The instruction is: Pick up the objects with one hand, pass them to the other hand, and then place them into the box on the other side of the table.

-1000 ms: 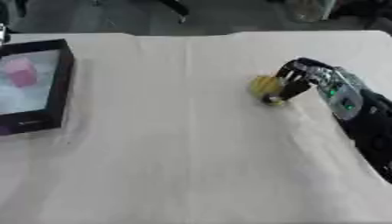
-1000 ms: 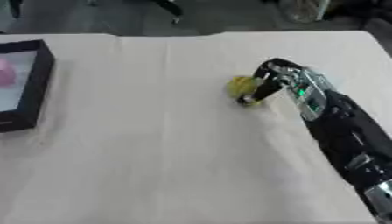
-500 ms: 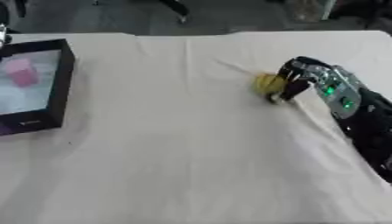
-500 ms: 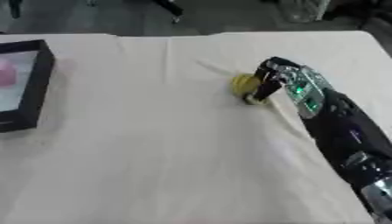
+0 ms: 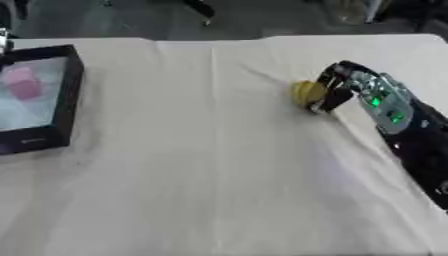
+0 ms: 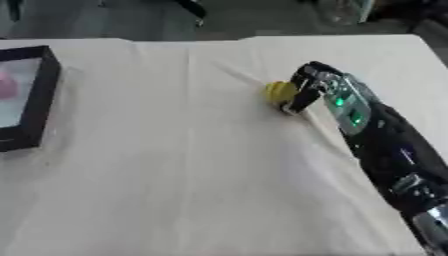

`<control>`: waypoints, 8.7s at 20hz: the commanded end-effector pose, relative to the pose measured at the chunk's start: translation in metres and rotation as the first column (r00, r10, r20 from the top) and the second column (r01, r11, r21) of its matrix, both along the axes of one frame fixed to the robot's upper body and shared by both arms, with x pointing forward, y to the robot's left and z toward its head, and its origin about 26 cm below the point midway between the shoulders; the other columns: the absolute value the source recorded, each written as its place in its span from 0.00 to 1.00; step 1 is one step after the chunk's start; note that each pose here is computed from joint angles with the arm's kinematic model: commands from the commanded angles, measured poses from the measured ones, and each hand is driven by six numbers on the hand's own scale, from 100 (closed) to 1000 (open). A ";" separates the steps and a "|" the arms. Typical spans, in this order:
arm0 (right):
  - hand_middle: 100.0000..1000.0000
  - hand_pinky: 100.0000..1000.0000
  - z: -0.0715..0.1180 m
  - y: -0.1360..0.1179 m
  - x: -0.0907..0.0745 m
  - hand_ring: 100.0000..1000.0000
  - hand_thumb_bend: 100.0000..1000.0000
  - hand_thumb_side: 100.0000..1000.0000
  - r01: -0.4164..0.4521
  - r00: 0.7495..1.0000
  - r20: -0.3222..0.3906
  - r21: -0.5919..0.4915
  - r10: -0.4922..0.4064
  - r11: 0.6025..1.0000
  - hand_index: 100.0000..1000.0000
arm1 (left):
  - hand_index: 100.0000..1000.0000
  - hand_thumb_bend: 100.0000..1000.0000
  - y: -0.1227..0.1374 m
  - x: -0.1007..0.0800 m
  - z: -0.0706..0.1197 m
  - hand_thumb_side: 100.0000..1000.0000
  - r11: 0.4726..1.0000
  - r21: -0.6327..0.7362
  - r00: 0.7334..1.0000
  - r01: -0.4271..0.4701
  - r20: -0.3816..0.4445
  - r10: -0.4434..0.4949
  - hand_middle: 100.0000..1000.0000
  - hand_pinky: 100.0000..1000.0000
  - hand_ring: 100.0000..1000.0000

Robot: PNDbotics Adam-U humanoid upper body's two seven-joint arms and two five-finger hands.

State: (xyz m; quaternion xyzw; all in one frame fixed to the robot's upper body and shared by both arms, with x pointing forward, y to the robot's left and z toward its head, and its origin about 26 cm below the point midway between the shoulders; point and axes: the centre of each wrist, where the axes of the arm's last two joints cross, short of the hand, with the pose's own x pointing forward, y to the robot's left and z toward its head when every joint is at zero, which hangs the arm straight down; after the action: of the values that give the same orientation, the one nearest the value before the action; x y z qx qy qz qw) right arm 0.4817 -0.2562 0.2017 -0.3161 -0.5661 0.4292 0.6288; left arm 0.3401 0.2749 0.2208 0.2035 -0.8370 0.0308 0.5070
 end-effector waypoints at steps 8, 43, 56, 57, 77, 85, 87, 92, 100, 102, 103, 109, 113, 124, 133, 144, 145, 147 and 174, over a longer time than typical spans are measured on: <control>0.58 0.77 0.042 -0.007 -0.011 0.69 0.33 0.00 0.027 0.992 0.118 0.068 -0.035 0.997 0.56 | 0.78 0.40 0.002 -0.003 0.009 0.56 1.000 0.021 1.000 -0.003 0.025 0.003 0.61 0.63 0.62; 0.54 0.75 0.040 0.128 -0.099 0.57 0.36 0.00 -0.503 0.845 0.386 0.343 0.369 0.793 0.52 | 0.78 0.38 0.002 -0.021 0.075 0.49 0.915 0.395 0.997 0.082 -0.043 -0.070 0.61 0.66 0.65; 0.54 0.76 0.025 0.164 -0.117 0.58 0.36 0.00 -0.616 0.782 0.385 0.362 0.490 0.699 0.52 | 0.79 0.41 -0.015 -0.036 0.093 0.54 0.776 0.563 0.951 0.286 -0.266 -0.157 0.62 0.70 0.67; 0.54 0.76 0.024 0.166 -0.118 0.58 0.36 0.00 -0.624 0.777 0.383 0.360 0.500 0.694 0.52 | 0.79 0.41 -0.017 -0.037 0.094 0.54 0.764 0.571 0.945 0.303 -0.282 -0.164 0.63 0.70 0.67; 0.56 0.77 0.014 0.198 -0.128 0.59 0.35 0.00 -0.689 0.724 0.388 0.375 0.570 0.620 0.52 | 0.83 0.55 -0.040 -0.044 0.101 0.58 0.536 0.664 0.841 0.522 -0.506 -0.194 0.72 0.78 0.73; 0.56 0.77 0.012 0.213 -0.134 0.59 0.35 0.00 -0.716 0.698 0.396 0.386 0.597 0.582 0.52 | 0.85 0.66 -0.057 -0.043 0.081 0.51 0.382 0.641 0.739 0.666 -0.639 -0.214 0.74 0.81 0.77; 0.56 0.77 0.011 0.215 -0.135 0.59 0.35 0.00 -0.719 0.695 0.396 0.386 0.601 0.578 0.52 | 0.85 0.68 -0.059 -0.043 0.081 0.48 0.358 0.633 0.720 0.686 -0.660 -0.214 0.74 0.81 0.77; 0.56 0.77 0.009 0.219 -0.136 0.59 0.35 0.00 -0.729 0.685 0.399 0.379 0.610 0.570 0.52 | 0.84 0.66 -0.063 -0.043 0.082 0.45 0.311 0.596 0.666 0.740 -0.715 -0.214 0.74 0.81 0.77; 0.55 0.76 0.008 0.222 -0.138 0.58 0.35 0.00 -0.740 0.672 0.416 0.359 0.612 0.569 0.51 | 0.85 0.54 -0.065 -0.044 0.089 0.50 0.297 0.581 0.636 0.758 -0.760 -0.138 0.75 0.82 0.78; 0.55 0.76 0.008 0.222 -0.138 0.58 0.36 0.00 -0.740 0.673 0.418 0.355 0.610 0.572 0.51 | 0.84 0.50 -0.063 -0.044 0.094 0.48 0.311 0.590 0.645 0.745 -0.756 -0.113 0.75 0.82 0.78; 0.55 0.76 0.008 0.221 -0.139 0.58 0.36 0.00 -0.740 0.673 0.420 0.352 0.610 0.574 0.51 | 0.84 0.49 -0.063 -0.044 0.096 0.48 0.317 0.597 0.652 0.737 -0.751 -0.102 0.75 0.82 0.78; 0.54 0.76 0.017 0.208 -0.145 0.58 0.36 0.00 -0.745 0.667 0.426 0.350 0.611 0.568 0.50 | 0.83 0.44 -0.065 -0.044 0.097 0.46 0.304 0.633 0.676 0.712 -0.736 -0.051 0.73 0.81 0.78; 0.54 0.75 0.022 0.205 -0.150 0.58 0.35 0.00 -0.748 0.663 0.432 0.353 0.612 0.561 0.50 | 0.84 0.48 -0.065 -0.044 0.096 0.44 0.293 0.665 0.698 0.687 -0.716 -0.010 0.73 0.81 0.78; 0.54 0.75 0.028 0.205 -0.154 0.57 0.35 0.00 -0.752 0.659 0.438 0.353 0.612 0.557 0.50 | 0.81 0.44 -0.069 -0.044 0.095 0.46 0.277 0.651 0.674 0.707 -0.739 0.014 0.71 0.80 0.77; 0.54 0.75 0.026 0.205 -0.155 0.57 0.31 0.00 -0.748 0.663 0.432 0.356 0.611 0.560 0.50 | 0.79 0.42 -0.075 -0.044 0.095 0.46 0.312 0.654 0.691 0.689 -0.722 -0.014 0.69 0.79 0.75; 0.55 0.75 0.025 0.205 -0.155 0.57 0.23 0.00 -0.746 0.665 0.432 0.360 0.609 0.560 0.50 | 0.74 0.33 -0.082 -0.044 0.091 0.44 0.292 0.631 0.668 0.718 -0.744 -0.035 0.68 0.79 0.74; 0.55 0.75 0.025 0.205 -0.155 0.57 0.23 0.00 -0.746 0.665 0.433 0.360 0.608 0.560 0.50 | 0.73 0.29 -0.082 -0.044 0.090 0.42 0.291 0.630 0.666 0.720 -0.745 -0.035 0.67 0.80 0.74; 0.55 0.75 0.024 0.205 -0.155 0.57 0.23 0.00 -0.746 0.666 0.432 0.360 0.609 0.560 0.49 | 0.70 0.17 -0.083 -0.044 0.090 0.37 0.291 0.625 0.661 0.724 -0.749 -0.038 0.66 0.80 0.73; 0.70 0.75 0.021 0.200 -0.153 0.66 0.50 0.20 -0.743 0.668 0.409 0.321 0.622 0.587 0.67 | 0.28 0.08 -0.078 -0.043 0.083 0.00 0.350 0.624 0.680 0.699 -0.731 -0.054 0.39 0.73 0.55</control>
State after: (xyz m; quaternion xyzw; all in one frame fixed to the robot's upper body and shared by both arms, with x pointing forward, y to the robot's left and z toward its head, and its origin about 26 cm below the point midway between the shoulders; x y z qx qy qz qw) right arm 0.3300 -0.0531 0.2135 0.0417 -0.7959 0.4466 0.4066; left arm 0.2987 0.1898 0.2947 0.2123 -0.5767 -0.5986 0.5139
